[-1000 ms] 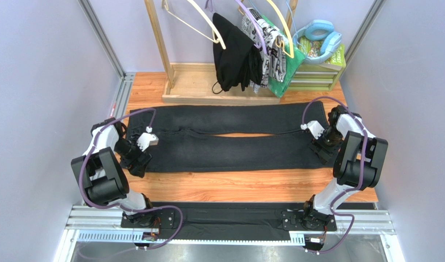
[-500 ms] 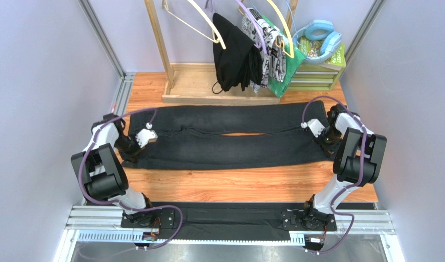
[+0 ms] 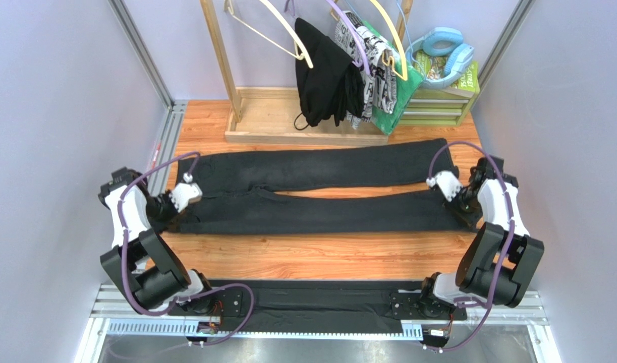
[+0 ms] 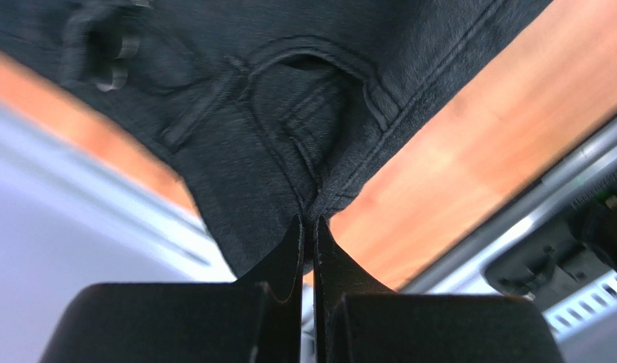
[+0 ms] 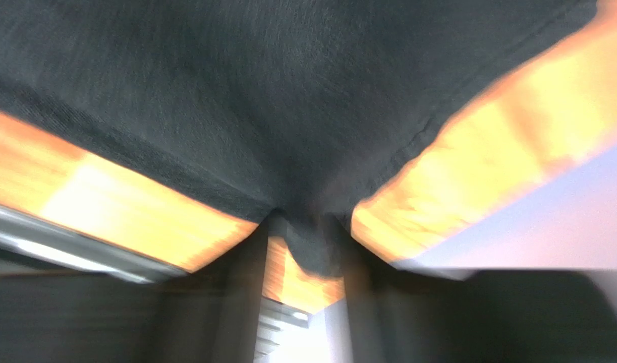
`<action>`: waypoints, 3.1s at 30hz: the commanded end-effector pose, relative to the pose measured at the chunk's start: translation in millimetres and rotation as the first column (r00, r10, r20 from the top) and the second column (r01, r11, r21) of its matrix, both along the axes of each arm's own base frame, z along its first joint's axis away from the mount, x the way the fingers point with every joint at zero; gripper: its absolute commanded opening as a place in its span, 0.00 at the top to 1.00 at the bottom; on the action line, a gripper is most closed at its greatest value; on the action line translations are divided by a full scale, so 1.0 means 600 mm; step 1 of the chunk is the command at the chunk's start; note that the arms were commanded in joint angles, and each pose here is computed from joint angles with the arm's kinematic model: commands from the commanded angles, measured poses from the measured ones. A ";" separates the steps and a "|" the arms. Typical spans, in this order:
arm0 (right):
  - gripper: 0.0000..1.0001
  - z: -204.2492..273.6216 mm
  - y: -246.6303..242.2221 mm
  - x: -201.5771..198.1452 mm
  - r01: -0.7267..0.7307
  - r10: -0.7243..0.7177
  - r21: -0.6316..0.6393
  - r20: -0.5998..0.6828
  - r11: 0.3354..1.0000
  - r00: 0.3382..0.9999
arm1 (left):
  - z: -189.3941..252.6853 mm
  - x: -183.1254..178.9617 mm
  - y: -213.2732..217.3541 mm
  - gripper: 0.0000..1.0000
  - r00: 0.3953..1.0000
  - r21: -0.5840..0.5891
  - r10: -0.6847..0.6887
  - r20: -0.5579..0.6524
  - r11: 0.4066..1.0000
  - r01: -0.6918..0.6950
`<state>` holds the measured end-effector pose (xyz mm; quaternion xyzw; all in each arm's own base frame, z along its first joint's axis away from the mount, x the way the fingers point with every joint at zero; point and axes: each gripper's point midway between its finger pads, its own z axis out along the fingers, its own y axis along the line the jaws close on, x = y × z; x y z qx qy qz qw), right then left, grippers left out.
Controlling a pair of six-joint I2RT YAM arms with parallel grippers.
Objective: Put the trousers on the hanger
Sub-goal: Fold the trousers
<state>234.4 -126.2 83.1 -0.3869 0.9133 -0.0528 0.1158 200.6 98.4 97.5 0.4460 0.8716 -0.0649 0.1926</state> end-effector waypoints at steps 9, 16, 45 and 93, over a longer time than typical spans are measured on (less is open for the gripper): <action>0.15 0.055 0.027 0.017 0.030 -0.018 0.175 -0.071 0.984 0.997 | 0.013 0.022 0.006 0.39 0.997 -0.083 0.071 0.007 0.994 -0.070; 0.30 0.045 0.039 0.164 0.267 -0.266 0.305 -0.045 0.914 0.963 | -0.017 0.144 -0.030 0.40 0.977 -0.110 0.213 0.019 0.971 -0.210; 0.60 -0.120 0.055 0.103 0.370 -0.325 0.158 -0.250 0.915 0.912 | -0.135 0.175 -0.040 0.48 0.949 -0.045 0.145 -0.280 0.986 -0.163; 1.00 -0.144 -0.006 0.401 -0.116 0.128 0.231 -0.037 0.966 0.991 | -0.056 0.428 -0.001 0.33 1.000 -0.213 0.011 -0.013 0.977 -0.013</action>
